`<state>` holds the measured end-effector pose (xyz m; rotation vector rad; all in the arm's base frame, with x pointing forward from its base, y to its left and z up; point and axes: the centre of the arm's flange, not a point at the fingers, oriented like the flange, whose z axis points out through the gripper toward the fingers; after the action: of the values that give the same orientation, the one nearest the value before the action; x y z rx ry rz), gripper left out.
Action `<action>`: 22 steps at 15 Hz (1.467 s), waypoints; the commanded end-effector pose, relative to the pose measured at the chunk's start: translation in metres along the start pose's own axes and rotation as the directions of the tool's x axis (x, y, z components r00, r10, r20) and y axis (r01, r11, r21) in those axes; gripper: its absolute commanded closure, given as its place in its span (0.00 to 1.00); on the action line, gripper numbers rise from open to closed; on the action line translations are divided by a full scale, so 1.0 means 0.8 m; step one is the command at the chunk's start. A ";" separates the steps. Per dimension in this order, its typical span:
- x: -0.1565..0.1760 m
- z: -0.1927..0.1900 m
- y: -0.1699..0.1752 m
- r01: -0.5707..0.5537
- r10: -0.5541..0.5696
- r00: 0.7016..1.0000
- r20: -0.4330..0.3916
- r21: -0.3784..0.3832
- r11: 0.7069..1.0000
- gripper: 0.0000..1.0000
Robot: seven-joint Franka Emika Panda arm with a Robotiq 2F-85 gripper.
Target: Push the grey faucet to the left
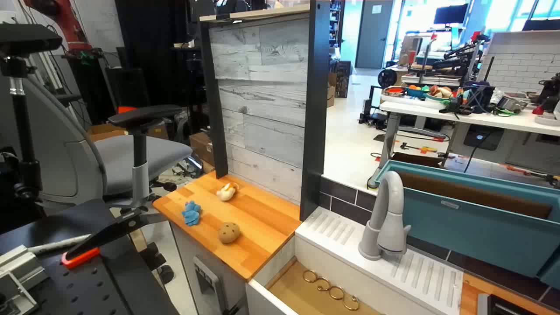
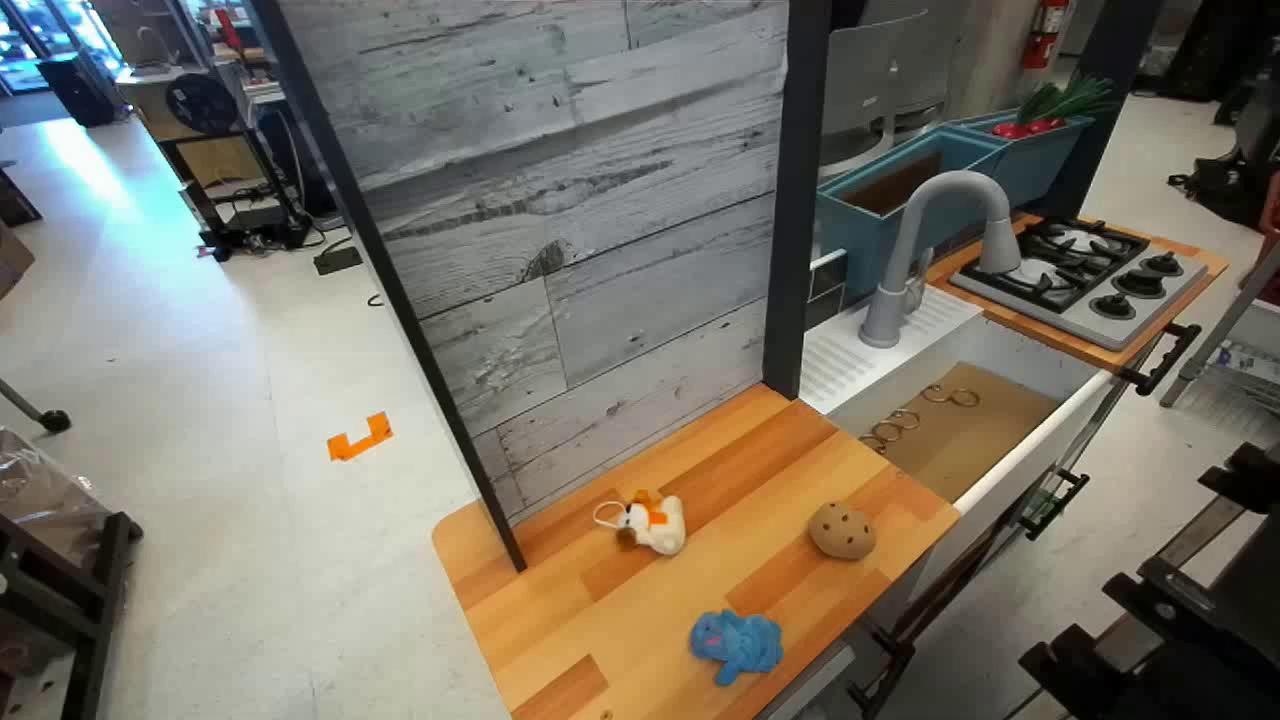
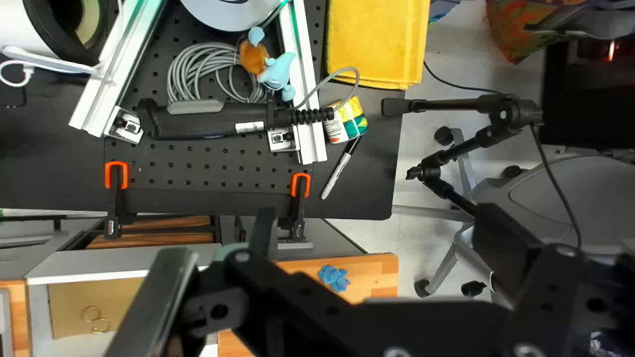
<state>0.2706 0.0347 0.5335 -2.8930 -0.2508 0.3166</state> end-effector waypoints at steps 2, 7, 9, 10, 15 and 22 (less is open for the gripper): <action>0.000 0.000 0.000 0.000 0.000 1.000 0.000 0.000 1.000 0.00; 0.000 0.000 0.000 0.000 0.000 1.000 0.000 0.000 1.000 0.00; 0.000 0.000 0.000 0.000 0.000 1.000 0.000 0.000 1.000 0.00; 0.006 -0.003 0.007 -0.016 0.016 1.000 -0.008 0.000 1.000 0.00; 0.042 -0.010 0.077 -0.076 0.069 0.993 -0.096 -0.071 0.995 0.00; 0.097 0.012 0.201 -0.073 0.038 0.985 -0.167 -0.212 0.975 0.00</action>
<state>0.3423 -0.0769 0.4904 -3.0694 -0.1182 0.0941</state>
